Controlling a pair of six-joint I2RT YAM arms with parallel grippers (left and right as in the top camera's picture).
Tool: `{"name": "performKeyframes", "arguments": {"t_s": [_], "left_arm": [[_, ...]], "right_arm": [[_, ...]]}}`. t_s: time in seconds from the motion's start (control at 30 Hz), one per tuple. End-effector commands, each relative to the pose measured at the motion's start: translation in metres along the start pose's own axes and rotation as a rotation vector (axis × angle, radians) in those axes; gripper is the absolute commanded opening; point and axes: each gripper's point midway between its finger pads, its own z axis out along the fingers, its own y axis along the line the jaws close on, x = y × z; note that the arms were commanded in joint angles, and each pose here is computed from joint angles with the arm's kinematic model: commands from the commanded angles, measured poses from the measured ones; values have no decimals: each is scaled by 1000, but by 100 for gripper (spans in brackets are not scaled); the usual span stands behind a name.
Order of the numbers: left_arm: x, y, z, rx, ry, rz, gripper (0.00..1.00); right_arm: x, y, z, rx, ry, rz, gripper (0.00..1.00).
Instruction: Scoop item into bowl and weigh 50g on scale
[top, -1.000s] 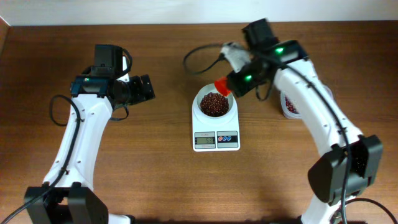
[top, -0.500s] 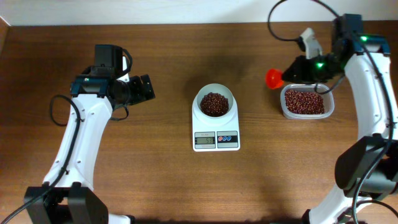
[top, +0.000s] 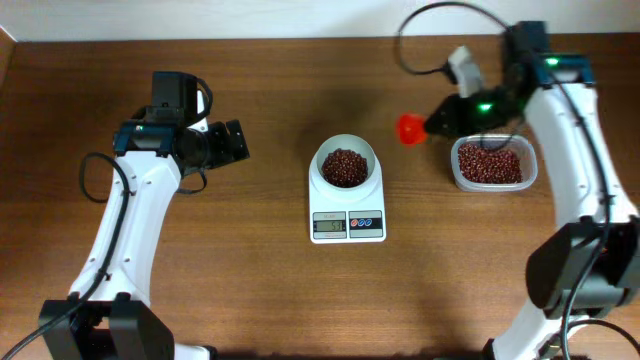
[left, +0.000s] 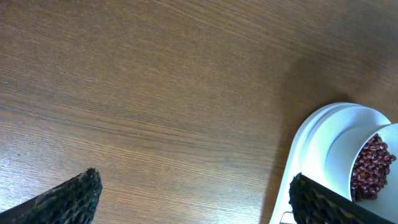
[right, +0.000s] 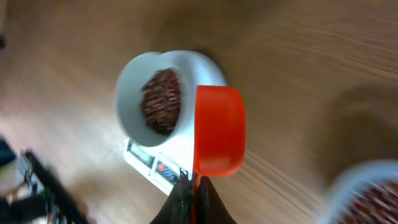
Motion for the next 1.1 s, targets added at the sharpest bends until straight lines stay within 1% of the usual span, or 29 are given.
{"name": "performKeyframes", "arguments": {"t_s": [0.0, 0.07, 0.1, 0.17, 0.33, 0.43, 0.53, 0.77, 1.07], "left_arm": [[0, -2, 2, 7, 6, 6, 99], [0, -2, 2, 7, 6, 6, 99], [0, -2, 2, 7, 6, 7, 99], [0, -2, 2, 7, 5, 6, 99], [0, -2, 2, 7, 6, 6, 99], [0, -2, 2, 7, 6, 6, 99], [0, -2, 2, 7, 5, 6, 99], [0, -2, 2, 7, 6, 6, 99], [0, -2, 2, 7, 5, 6, 99]], "right_arm": [[-7, 49, 20, -57, 21, -182, 4], [-8, 61, 33, -24, 40, -252, 4], [-9, 67, 40, -1, 50, -327, 4], [-11, 73, 53, 86, 72, -429, 4], [-8, 76, 69, 299, 141, -542, 4], [-8, 81, 77, 366, 160, -591, 4], [-7, 83, 87, 369, 171, -608, 4], [-1, 72, 106, 364, 216, -593, 4], [-2, 68, 114, 364, 217, -593, 4]]}}
